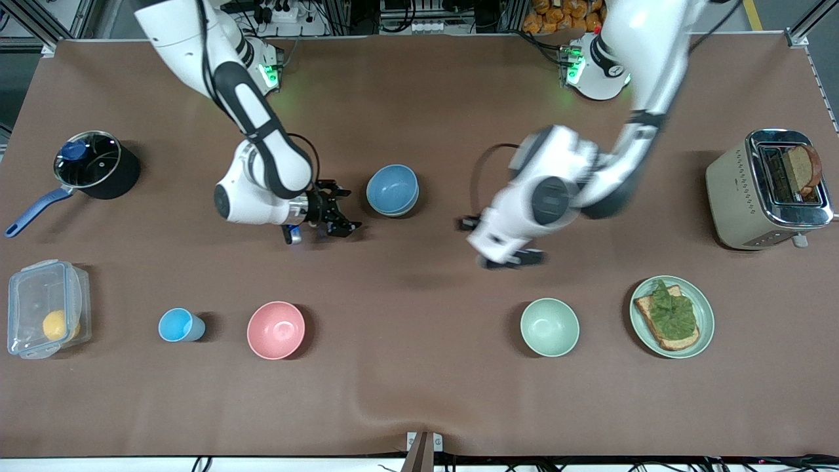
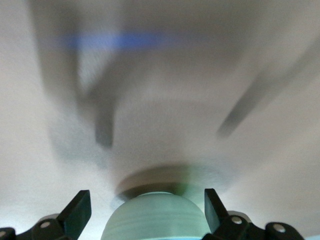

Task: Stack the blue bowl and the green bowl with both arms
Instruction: 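Withdraw the left gripper while the right gripper releases the stacked bowls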

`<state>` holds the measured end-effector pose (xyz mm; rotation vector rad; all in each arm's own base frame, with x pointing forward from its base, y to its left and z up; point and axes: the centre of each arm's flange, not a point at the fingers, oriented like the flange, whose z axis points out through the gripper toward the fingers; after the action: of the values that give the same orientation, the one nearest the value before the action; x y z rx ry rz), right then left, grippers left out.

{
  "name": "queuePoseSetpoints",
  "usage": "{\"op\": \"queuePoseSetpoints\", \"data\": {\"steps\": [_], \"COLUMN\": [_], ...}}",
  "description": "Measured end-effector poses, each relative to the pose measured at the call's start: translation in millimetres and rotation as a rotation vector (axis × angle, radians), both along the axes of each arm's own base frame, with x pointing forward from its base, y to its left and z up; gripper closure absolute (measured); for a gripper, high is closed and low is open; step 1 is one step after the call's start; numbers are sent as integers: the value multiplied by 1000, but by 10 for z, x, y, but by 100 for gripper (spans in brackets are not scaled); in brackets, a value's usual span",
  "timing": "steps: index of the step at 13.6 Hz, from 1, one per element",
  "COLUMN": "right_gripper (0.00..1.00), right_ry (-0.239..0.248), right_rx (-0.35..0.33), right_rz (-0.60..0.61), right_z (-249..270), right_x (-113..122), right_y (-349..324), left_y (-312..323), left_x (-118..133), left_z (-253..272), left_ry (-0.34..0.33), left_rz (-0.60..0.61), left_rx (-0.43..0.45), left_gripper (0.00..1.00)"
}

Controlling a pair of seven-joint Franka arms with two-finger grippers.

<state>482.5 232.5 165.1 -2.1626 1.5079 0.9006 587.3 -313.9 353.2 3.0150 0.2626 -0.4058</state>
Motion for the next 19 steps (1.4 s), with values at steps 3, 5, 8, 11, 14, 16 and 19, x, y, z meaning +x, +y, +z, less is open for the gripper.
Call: {"op": "queuePoseSetpoints", "data": {"steps": [3,5,8,11,14,16,19], "right_gripper": [0,0,0,0,0,0,0], "right_ry": [61,94,114,96,1,-109,-265], "right_rx": [43,50,-1,-106,-207,-220,-232], "right_rz": [109,174,275,374,475,561,682], "right_z": [275,510,883,1404,2222,2698,3237], "right_x": [274,448,619,784,984,1044,1043], "right_y": [-440,-801,-1203,-1620,-2066,-2324,-2571], "left_y": [1090,1632,2221,2566,2891,2955,2925], "left_x": [305,426,501,484,477,478,488], "left_z": [298,450,720,901,1004,1016,1040], "left_ry": [2,-24,-69,-81,-94,-99,-113], "left_rz": [104,162,208,203,191,183,175], "left_rx": [85,122,129,127,119,134,138], "left_gripper": [0,0,0,0,0,0,0]}}
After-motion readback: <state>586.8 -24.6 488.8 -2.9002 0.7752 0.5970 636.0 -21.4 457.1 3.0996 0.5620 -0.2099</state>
